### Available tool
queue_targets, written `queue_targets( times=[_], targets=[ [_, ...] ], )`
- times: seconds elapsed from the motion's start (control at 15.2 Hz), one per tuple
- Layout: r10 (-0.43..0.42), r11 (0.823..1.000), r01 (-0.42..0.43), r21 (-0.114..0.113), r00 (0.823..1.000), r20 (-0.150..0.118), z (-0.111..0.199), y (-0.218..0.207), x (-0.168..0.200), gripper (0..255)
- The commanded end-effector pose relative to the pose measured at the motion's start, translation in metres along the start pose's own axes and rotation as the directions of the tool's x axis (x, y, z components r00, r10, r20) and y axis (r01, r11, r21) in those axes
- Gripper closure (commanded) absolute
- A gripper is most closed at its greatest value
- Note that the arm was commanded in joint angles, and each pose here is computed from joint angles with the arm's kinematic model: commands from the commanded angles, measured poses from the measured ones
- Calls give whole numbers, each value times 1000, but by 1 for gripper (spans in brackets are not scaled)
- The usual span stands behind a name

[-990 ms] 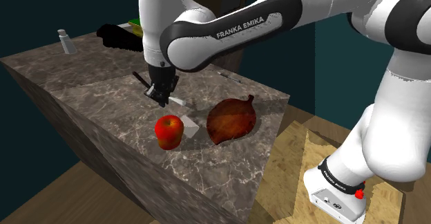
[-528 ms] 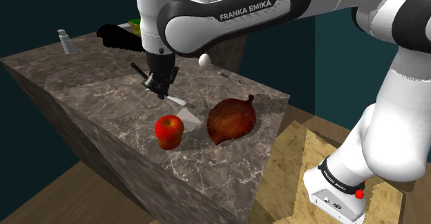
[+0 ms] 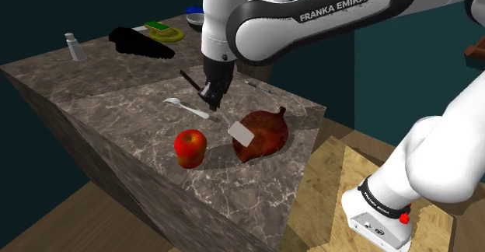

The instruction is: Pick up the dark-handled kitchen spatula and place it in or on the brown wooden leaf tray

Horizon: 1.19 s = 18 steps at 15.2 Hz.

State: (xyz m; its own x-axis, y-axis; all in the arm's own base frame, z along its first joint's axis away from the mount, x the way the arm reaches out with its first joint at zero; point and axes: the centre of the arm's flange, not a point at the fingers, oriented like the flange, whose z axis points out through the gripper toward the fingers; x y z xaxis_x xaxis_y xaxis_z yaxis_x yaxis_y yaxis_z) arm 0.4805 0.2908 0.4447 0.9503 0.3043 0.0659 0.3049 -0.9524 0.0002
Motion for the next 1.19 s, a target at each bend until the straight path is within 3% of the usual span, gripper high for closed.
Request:
queue_targets(
  times=[0.0,0.73,1.12],
  targets=[
    [0,1000,0,1,1000,0,-3,17,-21,255],
    [0,1000,0,1,1000,0,-18,99,-137,255],
    [0,1000,0,1,1000,0,14,99,-139,255]
  ],
)
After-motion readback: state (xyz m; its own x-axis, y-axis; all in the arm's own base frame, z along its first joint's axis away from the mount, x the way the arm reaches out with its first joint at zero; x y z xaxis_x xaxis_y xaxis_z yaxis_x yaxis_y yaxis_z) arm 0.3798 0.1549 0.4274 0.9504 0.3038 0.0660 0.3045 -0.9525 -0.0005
